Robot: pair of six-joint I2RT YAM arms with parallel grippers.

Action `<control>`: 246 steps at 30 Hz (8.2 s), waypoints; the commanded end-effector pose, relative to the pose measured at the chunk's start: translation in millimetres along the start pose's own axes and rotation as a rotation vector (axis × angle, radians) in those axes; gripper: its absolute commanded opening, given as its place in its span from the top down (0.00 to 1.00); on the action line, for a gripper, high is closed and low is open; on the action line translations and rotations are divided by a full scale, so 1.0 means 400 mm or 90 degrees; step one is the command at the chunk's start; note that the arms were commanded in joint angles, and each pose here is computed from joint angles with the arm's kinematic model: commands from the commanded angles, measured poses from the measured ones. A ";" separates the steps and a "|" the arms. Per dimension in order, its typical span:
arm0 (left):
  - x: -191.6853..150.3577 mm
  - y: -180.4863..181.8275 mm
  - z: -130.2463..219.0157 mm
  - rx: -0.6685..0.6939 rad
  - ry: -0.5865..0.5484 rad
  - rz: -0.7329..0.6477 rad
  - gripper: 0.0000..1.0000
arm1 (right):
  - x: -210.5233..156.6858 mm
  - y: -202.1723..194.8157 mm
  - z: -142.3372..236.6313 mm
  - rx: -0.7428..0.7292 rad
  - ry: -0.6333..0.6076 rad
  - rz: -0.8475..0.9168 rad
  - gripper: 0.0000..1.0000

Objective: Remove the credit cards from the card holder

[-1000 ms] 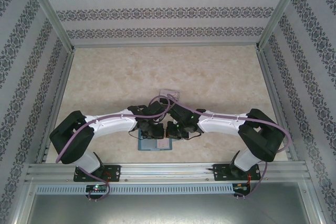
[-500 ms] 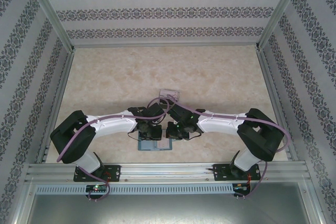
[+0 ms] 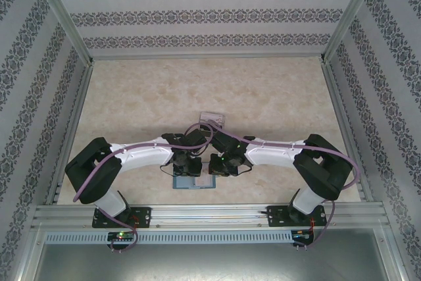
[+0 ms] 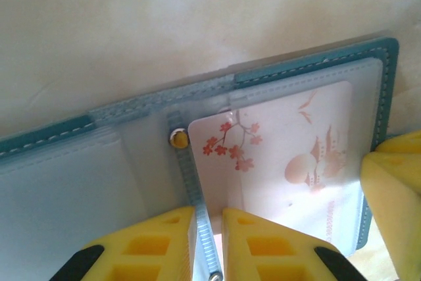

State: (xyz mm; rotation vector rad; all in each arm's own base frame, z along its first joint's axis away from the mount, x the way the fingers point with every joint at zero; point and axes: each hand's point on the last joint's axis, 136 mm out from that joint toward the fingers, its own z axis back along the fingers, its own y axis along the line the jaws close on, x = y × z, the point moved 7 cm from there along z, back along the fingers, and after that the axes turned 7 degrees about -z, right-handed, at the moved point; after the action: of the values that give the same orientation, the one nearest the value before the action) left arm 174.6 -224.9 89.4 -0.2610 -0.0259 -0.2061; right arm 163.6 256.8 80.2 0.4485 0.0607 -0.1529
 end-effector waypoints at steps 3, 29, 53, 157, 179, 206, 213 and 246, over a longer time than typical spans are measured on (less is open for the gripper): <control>-0.011 0.042 0.012 0.079 0.019 -0.010 0.80 | -0.005 -0.052 -0.015 -0.087 -0.005 -0.004 0.82; 0.006 0.015 -0.014 -0.102 -0.061 0.053 0.74 | -0.006 -0.037 0.000 -0.069 -0.008 0.002 0.81; 0.006 0.027 0.034 -0.164 -0.124 0.063 0.89 | -0.011 -0.020 -0.007 -0.066 0.001 0.013 0.82; 0.014 0.004 0.162 -0.076 -0.109 -0.057 0.94 | -0.007 0.037 0.024 -0.050 -0.008 0.047 0.83; 0.022 -0.051 0.298 -0.037 -0.198 -0.900 1.00 | 0.016 -0.090 0.322 -0.010 -0.143 -0.005 0.82; 0.397 -0.086 0.270 0.137 -0.056 -1.146 1.00 | 0.010 -0.171 0.359 0.000 -0.158 -0.057 0.82; 0.447 -0.092 0.245 0.158 -0.045 -1.139 1.00 | 0.020 -0.172 0.349 0.004 -0.154 -0.060 0.82; 0.566 -0.108 0.263 0.183 -0.100 -0.961 0.48 | 0.047 -0.169 0.335 0.021 -0.133 -0.059 0.82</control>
State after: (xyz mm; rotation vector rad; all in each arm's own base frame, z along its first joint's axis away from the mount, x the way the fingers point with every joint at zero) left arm 380.5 -291.3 195.3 0.0883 -0.3717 -1.7762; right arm 173.6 135.0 167.8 0.4473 -0.1289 -0.2988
